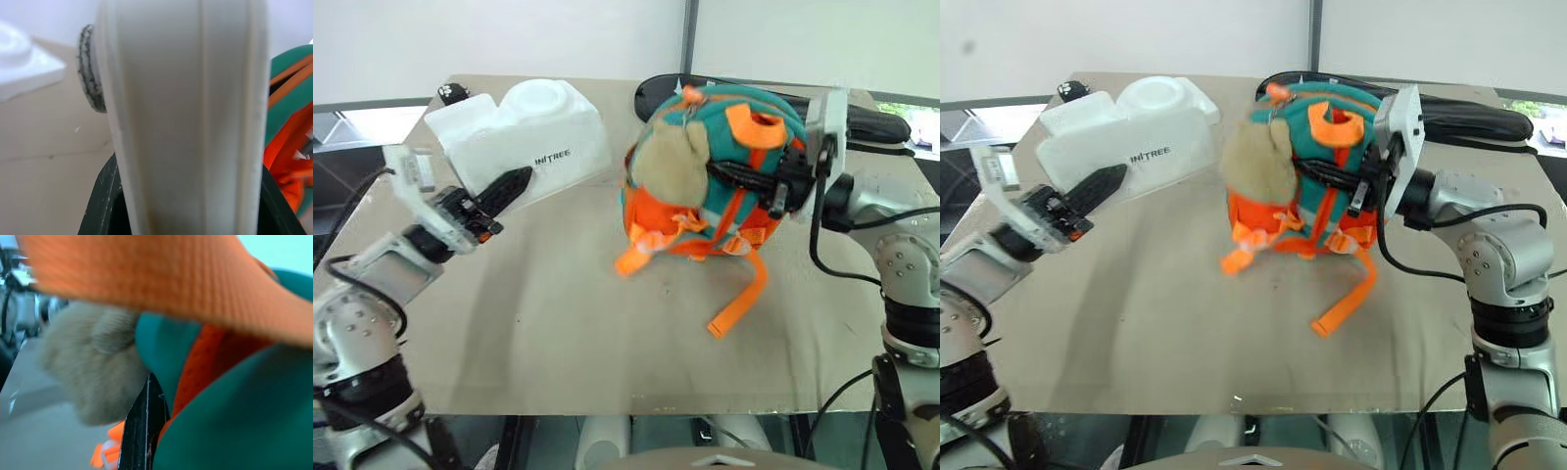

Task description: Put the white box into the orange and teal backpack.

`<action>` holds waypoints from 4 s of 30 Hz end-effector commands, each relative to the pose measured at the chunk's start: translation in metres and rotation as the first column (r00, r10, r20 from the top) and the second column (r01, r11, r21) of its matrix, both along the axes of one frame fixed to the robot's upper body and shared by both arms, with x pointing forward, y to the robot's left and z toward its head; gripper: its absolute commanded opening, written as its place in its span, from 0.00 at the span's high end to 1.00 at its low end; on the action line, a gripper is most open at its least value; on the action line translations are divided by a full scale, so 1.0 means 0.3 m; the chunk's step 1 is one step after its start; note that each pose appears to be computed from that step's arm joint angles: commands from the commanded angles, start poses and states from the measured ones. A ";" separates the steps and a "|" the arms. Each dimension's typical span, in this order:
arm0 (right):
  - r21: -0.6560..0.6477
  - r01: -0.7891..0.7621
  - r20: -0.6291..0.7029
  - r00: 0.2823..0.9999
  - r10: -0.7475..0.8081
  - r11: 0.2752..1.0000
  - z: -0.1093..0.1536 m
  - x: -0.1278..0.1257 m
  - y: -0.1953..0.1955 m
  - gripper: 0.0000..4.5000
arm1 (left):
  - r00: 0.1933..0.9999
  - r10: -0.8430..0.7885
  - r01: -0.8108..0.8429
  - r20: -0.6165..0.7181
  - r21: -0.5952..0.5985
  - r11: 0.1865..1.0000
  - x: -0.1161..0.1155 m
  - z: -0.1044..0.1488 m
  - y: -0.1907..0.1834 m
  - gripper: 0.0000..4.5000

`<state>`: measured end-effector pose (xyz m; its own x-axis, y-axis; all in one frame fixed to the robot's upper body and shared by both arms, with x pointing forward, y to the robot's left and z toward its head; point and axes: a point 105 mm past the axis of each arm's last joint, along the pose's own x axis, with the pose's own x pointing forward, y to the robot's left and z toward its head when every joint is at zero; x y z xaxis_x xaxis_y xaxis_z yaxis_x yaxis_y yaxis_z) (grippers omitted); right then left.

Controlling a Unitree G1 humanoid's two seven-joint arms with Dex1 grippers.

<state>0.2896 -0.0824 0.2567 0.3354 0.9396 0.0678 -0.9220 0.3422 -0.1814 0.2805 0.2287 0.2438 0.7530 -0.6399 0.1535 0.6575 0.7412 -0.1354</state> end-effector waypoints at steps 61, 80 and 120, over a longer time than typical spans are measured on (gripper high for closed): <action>-0.009 0.081 -0.033 0.996 -0.081 0.997 -0.068 -0.018 0.023 1.00 | 0.902 -0.431 0.416 0.030 0.208 0.885 0.147 0.083 -0.350 0.02; -0.004 0.143 -0.013 0.990 -0.143 0.990 -0.054 0.008 0.052 1.00 | 0.700 -0.630 0.510 -0.336 -0.382 0.771 -0.018 -0.045 -0.541 0.02; 0.108 0.533 -0.101 0.846 -0.524 0.839 -0.010 0.116 -0.154 1.00 | 0.953 -0.056 0.010 -0.299 -0.155 0.988 0.145 -0.266 -0.227 0.91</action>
<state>0.3324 -0.1281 0.2400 0.8037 0.5887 0.0863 -0.5925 0.8052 0.0253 0.3230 0.1596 0.1435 0.7556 -0.6533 -0.0479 0.5358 0.6585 -0.5285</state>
